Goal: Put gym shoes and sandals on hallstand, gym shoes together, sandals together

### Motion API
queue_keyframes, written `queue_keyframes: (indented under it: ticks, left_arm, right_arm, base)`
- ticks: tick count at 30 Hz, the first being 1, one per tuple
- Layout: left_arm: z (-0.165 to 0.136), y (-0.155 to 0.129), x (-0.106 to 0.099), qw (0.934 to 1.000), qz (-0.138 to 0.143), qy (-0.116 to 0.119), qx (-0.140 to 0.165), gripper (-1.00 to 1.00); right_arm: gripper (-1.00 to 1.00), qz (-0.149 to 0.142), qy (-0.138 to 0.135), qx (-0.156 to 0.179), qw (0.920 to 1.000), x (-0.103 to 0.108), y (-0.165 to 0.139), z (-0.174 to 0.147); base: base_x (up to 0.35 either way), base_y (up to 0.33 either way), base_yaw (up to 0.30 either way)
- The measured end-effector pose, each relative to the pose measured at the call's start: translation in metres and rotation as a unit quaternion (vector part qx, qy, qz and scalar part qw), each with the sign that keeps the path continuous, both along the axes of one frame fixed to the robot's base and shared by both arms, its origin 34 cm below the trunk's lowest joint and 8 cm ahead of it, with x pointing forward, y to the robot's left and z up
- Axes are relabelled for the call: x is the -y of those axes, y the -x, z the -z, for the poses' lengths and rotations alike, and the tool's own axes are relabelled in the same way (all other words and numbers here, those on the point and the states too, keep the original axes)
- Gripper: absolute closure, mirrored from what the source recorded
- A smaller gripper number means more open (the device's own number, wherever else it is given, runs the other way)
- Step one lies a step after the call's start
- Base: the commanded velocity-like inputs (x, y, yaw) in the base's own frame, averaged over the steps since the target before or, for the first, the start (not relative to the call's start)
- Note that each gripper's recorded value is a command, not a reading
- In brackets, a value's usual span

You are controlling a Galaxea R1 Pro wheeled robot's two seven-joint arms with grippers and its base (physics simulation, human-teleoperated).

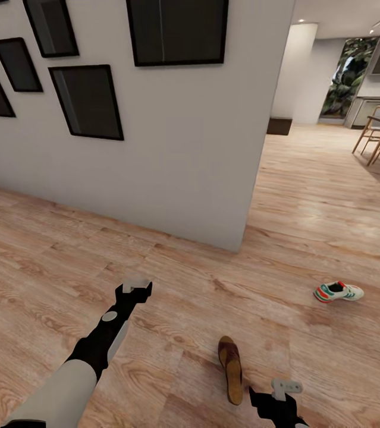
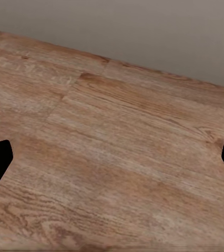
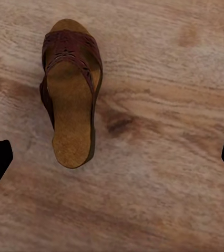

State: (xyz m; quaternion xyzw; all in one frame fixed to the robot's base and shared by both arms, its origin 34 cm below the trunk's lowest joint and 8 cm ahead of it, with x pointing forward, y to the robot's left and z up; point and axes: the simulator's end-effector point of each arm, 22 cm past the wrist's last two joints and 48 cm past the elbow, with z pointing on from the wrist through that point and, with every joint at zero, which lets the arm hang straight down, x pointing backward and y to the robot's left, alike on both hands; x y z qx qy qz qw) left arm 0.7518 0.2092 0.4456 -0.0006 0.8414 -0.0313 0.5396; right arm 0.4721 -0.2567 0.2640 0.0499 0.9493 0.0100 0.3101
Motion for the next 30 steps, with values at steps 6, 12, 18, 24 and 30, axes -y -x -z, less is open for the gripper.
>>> queue_keyframes:
  ticks: [6, 12, 18, 24, 30]
  left_arm:
    - [0.017, 0.004, -0.001, 1.0000, -0.001, -0.001, -0.003, -1.00]
    - [0.018, 0.005, -0.001, 1.0000, -0.001, -0.001, -0.004, -1.00]
    - [0.018, 0.005, -0.002, 1.0000, -0.002, -0.002, -0.004, -1.00]
    - [0.018, 0.005, -0.004, 1.0000, -0.003, -0.002, -0.005, -1.00]
    - [0.024, 0.006, -0.003, 1.0000, -0.002, -0.002, -0.008, -1.00]
  right_arm:
    - [-1.00, 0.001, 0.000, 0.002, 1.0000, 0.001, 0.003, 0.013]
    - [-1.00, 0.001, 0.000, 0.003, 1.0000, 0.001, 0.002, 0.013]
    - [-1.00, 0.001, 0.000, 0.003, 1.0000, 0.001, 0.002, 0.013]
    - [-1.00, 0.001, 0.000, 0.003, 1.0000, 0.001, 0.003, 0.014]
    - [-1.00, 0.000, 0.000, -0.001, 1.0000, 0.000, 0.005, 0.018]
  base:
    - [0.000, 0.000, 0.032]
    - [0.000, 0.000, 0.005]
    - [0.000, 0.000, 0.001]
    - [0.000, 0.000, 0.000]
    - [0.000, 0.000, 0.018]
